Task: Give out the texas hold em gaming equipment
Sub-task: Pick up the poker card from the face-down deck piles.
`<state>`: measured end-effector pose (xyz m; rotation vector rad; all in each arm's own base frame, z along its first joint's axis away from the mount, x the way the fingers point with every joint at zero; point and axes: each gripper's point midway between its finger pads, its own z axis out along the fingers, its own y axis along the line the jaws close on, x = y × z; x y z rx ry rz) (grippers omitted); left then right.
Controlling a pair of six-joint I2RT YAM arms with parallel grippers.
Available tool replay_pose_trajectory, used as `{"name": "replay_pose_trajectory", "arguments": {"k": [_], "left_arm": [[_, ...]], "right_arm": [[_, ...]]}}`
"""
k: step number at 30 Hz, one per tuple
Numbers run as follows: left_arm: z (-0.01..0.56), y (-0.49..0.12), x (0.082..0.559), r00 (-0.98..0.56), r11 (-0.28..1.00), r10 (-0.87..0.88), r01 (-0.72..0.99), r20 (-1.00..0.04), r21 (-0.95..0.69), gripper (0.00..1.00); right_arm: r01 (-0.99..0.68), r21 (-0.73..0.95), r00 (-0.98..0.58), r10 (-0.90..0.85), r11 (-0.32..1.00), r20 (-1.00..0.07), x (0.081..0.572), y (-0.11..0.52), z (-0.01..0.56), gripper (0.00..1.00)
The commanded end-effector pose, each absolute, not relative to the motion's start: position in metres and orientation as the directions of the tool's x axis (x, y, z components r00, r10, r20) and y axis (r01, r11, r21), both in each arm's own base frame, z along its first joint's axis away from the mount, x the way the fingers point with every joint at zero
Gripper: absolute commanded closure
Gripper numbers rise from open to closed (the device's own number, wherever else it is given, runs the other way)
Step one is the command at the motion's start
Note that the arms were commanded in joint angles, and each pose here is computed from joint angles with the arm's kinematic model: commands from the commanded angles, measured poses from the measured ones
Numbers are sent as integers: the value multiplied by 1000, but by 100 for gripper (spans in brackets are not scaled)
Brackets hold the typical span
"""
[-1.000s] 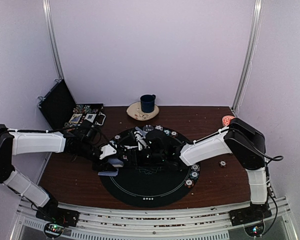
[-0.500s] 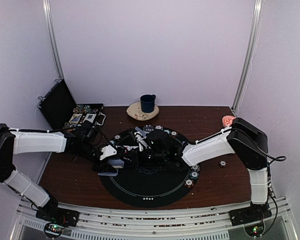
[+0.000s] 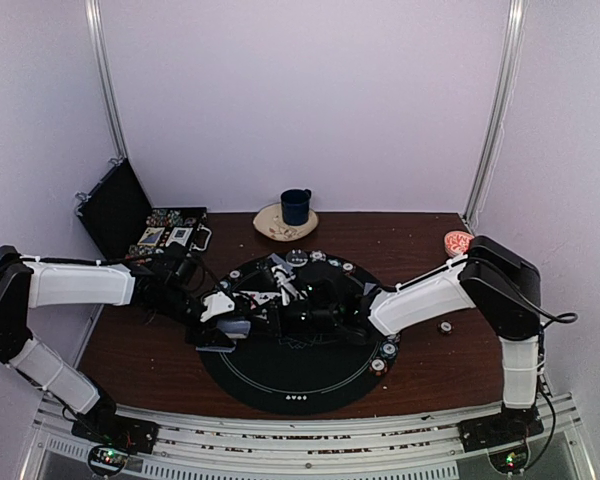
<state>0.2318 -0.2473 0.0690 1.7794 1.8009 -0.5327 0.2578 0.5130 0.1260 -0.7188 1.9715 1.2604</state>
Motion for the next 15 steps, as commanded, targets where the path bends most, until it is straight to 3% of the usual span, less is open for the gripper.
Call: {"name": "replay_pose_trajectory", "arguments": {"k": [1, 15], "left_arm": [[74, -253, 231, 36, 32, 764, 995, -644, 93, 62], [74, -253, 238, 20, 62, 768, 992, -640, 106, 62]], "right_arm": [[-741, 535, -589, -11, 405, -808, 269, 492, 151, 100], [-705, 590, -600, 113, 393, -792, 273, 457, 167, 100]]}}
